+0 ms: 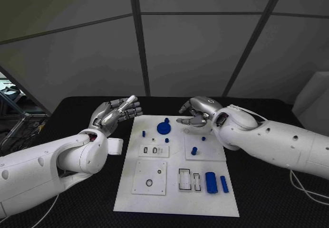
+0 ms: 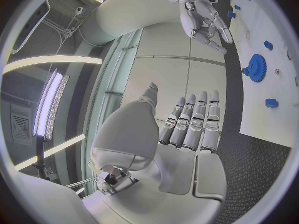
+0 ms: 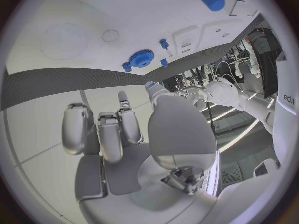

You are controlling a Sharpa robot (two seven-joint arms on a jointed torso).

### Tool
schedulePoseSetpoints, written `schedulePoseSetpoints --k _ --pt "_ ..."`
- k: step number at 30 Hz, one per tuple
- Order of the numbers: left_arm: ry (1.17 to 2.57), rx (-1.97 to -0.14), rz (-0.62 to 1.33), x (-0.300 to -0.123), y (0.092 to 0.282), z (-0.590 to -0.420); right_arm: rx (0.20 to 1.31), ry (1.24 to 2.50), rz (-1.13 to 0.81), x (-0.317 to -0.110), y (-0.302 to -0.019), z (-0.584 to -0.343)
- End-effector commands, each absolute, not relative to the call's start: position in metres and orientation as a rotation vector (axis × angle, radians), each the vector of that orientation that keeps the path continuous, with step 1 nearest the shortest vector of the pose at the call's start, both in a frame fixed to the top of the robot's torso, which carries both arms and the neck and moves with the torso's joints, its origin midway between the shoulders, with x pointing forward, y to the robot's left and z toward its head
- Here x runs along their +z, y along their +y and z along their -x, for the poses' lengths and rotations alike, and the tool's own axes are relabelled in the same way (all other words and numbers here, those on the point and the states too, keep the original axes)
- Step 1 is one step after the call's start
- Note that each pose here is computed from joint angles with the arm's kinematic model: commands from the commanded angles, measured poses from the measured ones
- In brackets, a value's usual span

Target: Assemble the parts on the task board

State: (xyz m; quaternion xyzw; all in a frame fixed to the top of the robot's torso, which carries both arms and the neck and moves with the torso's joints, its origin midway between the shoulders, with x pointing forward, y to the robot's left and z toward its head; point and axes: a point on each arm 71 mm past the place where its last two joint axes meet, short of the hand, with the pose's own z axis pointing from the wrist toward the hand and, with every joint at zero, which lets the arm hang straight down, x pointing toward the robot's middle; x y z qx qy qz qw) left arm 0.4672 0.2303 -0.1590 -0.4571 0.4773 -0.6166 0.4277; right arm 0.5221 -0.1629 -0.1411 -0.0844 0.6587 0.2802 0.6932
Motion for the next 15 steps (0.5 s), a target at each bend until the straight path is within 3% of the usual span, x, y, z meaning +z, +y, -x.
schedulePoseSetpoints --k 1,8,15 --pt "1.191 -1.548 1.135 -0.158 0.230 -0.468 0.758 1.450 0.059 -0.135 -0.188 -0.515" --pt "1.194 -1.555 1.134 -0.158 0.228 -0.468 0.758 1.467 -0.027 -0.134 -0.240 -0.510" --pt "1.196 -1.558 1.135 -0.159 0.226 -0.470 0.722 1.528 -0.041 -0.157 -0.268 -0.505"
